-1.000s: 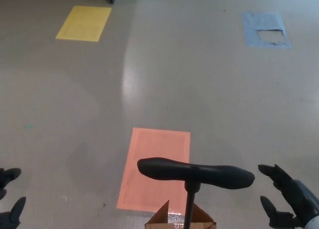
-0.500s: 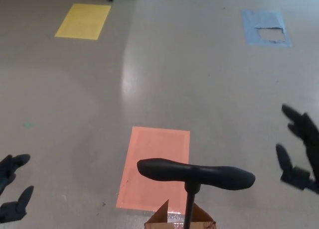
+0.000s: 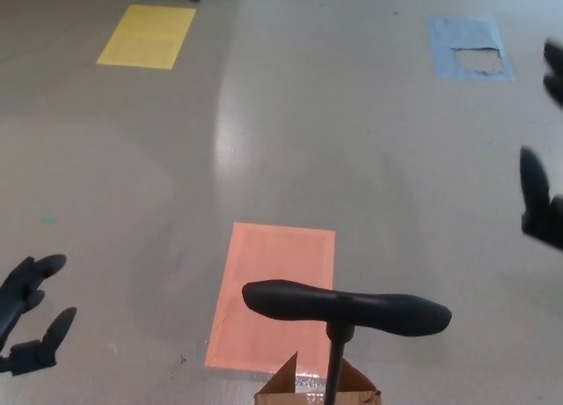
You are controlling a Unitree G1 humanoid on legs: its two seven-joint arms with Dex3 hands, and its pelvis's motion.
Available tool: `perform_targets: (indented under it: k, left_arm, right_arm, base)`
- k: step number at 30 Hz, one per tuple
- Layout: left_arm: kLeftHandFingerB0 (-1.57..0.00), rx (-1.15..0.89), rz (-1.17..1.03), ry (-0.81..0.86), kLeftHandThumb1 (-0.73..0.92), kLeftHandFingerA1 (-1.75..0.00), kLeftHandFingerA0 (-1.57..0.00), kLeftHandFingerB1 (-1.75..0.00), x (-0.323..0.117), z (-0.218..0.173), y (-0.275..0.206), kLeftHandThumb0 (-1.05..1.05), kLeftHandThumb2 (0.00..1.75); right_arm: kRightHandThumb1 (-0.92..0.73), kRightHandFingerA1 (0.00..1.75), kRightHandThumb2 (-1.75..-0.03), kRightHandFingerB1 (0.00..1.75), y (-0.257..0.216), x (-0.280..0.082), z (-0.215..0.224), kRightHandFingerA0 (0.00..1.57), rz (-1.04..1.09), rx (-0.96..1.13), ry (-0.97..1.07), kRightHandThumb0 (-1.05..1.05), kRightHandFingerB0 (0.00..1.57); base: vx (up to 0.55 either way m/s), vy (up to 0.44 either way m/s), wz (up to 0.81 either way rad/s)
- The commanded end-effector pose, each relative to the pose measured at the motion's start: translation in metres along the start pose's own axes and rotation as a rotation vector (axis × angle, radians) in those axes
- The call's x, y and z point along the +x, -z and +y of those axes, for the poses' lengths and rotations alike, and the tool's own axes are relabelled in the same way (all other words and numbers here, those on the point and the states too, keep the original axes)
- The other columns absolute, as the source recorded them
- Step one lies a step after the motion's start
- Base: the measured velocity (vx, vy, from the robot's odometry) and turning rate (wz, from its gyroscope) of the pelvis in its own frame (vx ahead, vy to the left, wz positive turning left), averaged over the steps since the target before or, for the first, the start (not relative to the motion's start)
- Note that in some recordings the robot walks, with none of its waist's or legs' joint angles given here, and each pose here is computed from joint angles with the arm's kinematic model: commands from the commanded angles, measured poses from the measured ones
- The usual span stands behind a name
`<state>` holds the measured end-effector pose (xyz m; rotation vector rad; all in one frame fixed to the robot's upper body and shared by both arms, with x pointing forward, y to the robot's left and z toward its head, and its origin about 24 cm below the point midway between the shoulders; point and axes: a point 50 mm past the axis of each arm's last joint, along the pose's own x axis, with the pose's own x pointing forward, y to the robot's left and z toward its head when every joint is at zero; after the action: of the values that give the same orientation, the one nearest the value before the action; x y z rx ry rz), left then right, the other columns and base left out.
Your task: An air pump is kept on top of a storage box on the floor and the robot uses its right hand to press down on the handle of the pump to compress it
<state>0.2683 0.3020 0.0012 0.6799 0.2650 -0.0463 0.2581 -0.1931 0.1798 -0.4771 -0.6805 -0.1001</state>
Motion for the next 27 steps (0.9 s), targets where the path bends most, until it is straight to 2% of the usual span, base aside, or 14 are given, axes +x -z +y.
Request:
perform_targets:
  k: [1, 6, 7, 11, 12, 14, 15, 16, 17, 18, 19, 21, 22, 27]
  left_arm:
    - [0.0, 0.049, -0.022, 0.059, 0.6, -0.48, 0.0, -0.47, -0.007, -0.001, 0.002, -0.33, 1.13]
    - [-0.13, 0.06, -0.002, 0.058, 0.92, -0.3, -0.14, -0.27, -0.008, -0.001, 0.006, -0.65, 0.68]
    - [0.0, 0.053, 0.01, 0.064, 0.61, -0.48, 0.0, -0.47, -0.009, -0.002, 0.008, -0.33, 1.13]
    - [0.0, 0.054, 0.031, 0.069, 0.61, -0.48, 0.0, -0.47, -0.01, -0.003, 0.012, -0.33, 1.13]
    - [0.0, 0.06, 0.036, 0.069, 0.61, -0.48, 0.0, -0.47, -0.01, -0.003, 0.013, -0.33, 1.13]
    - [0.0, 0.066, 0.039, 0.072, 0.61, -0.48, 0.0, -0.47, -0.01, -0.003, 0.014, -0.33, 1.13]
    - [0.0, 0.058, 0.029, 0.072, 0.62, -0.48, 0.0, -0.47, -0.01, -0.002, 0.013, -0.33, 1.14]
    - [0.0, 0.053, 0.022, 0.074, 0.62, -0.49, 0.0, -0.48, -0.011, -0.002, 0.012, -0.33, 1.14]
    - [0.0, 0.049, 0.015, 0.077, 0.62, -0.49, 0.0, -0.48, -0.012, -0.002, 0.011, -0.33, 1.14]
    - [0.0, 0.049, 0.016, 0.082, 0.62, -0.49, -0.01, -0.47, -0.012, -0.002, 0.01, -0.33, 1.14]
    - [0.0, 0.057, 0.02, 0.089, 0.75, -0.45, -0.08, -0.38, -0.013, -0.002, 0.009, -0.72, 1.04]
    - [0.0, 0.083, 0.024, 0.097, 0.64, -0.49, -0.01, -0.47, -0.015, -0.003, 0.008, -0.32, 1.15]
    - [0.0, 0.083, 0.034, 0.094, 0.61, -0.49, -0.01, -0.47, -0.015, -0.003, 0.011, -0.33, 1.14]
    - [0.0, 0.066, 0.048, 0.094, 0.6, -0.48, 0.0, -0.47, -0.013, -0.004, 0.014, -0.34, 1.13]
  right_arm:
    - [-0.92, 0.31, -0.67, 0.28, -0.151, 0.035, -0.031, 0.23, -0.598, 0.338, 0.073, -0.69, 0.18]
    - [-0.74, 0.42, -0.99, 0.4, -0.174, 0.04, -0.01, 0.18, -0.656, 0.389, -0.014, -0.75, 0.14]
    - [-0.55, 0.48, -1.11, 0.48, -0.183, 0.042, 0.0, 0.01, -0.68, 0.42, -0.081, -0.35, 0.0]
    - [-0.74, 0.46, -1.1, 0.38, -0.197, 0.04, 0.018, 0.07, -0.706, 0.475, -0.184, -0.73, 0.01]
    - [-0.9, 0.31, -0.71, 0.26, -0.201, 0.036, 0.022, 0.15, -0.695, 0.477, -0.197, -0.78, 0.12]
    - [-0.92, 0.28, -0.7, 0.24, -0.204, 0.03, 0.026, 0.12, -0.684, 0.518, -0.239, -0.77, 0.13]
    - [-0.81, 0.39, -1.12, 0.34, -0.207, 0.023, 0.032, 0.01, -0.685, 0.544, -0.263, -0.86, 0.09]
    - [-0.52, 0.49, -1.11, 0.48, -0.207, 0.018, 0.037, 0.0, -0.687, 0.548, -0.259, -0.36, 0.0]
    - [-0.52, 0.49, -1.11, 0.48, -0.209, 0.013, 0.042, 0.0, -0.69, 0.552, -0.252, -0.36, 0.0]
    - [-0.92, 0.31, -0.71, 0.27, -0.209, 0.009, 0.045, 0.22, -0.676, 0.558, -0.261, -0.8, 0.14]
    - [-0.48, 0.48, -1.09, 0.48, -0.208, 0.005, 0.047, 0.0, -0.657, 0.568, -0.28, -0.36, 0.0]
    - [-0.46, 0.49, -1.08, 0.48, -0.207, 0.001, 0.054, 0.0, -0.623, 0.582, -0.311, -0.37, 0.0]
    - [-0.75, 0.45, -1.09, 0.35, -0.205, -0.002, 0.058, 0.1, -0.598, 0.581, -0.33, -0.86, 0.06]
    - [-0.79, 0.31, -1.17, 0.26, -0.185, -0.016, 0.067, 0.01, -0.535, 0.323, -0.447, -0.69, 0.0]
  base:
    - [0.0, 0.0, 0.0]
    - [0.0, 0.0, 0.0]
    - [0.0, 0.0, 0.0]
    - [0.0, 0.0, 0.0]
    - [0.0, 0.0, 0.0]
    - [0.0, 0.0, 0.0]
    - [0.0, 0.0, 0.0]
    - [0.0, 0.0, 0.0]
    - [0.0, 0.0, 0.0]
    - [0.0, 0.0, 0.0]
    - [0.0, 0.0, 0.0]
    - [0.0, 0.0, 0.0]
    - [0.0, 0.0, 0.0]
    - [0.0, 0.0, 0.0]
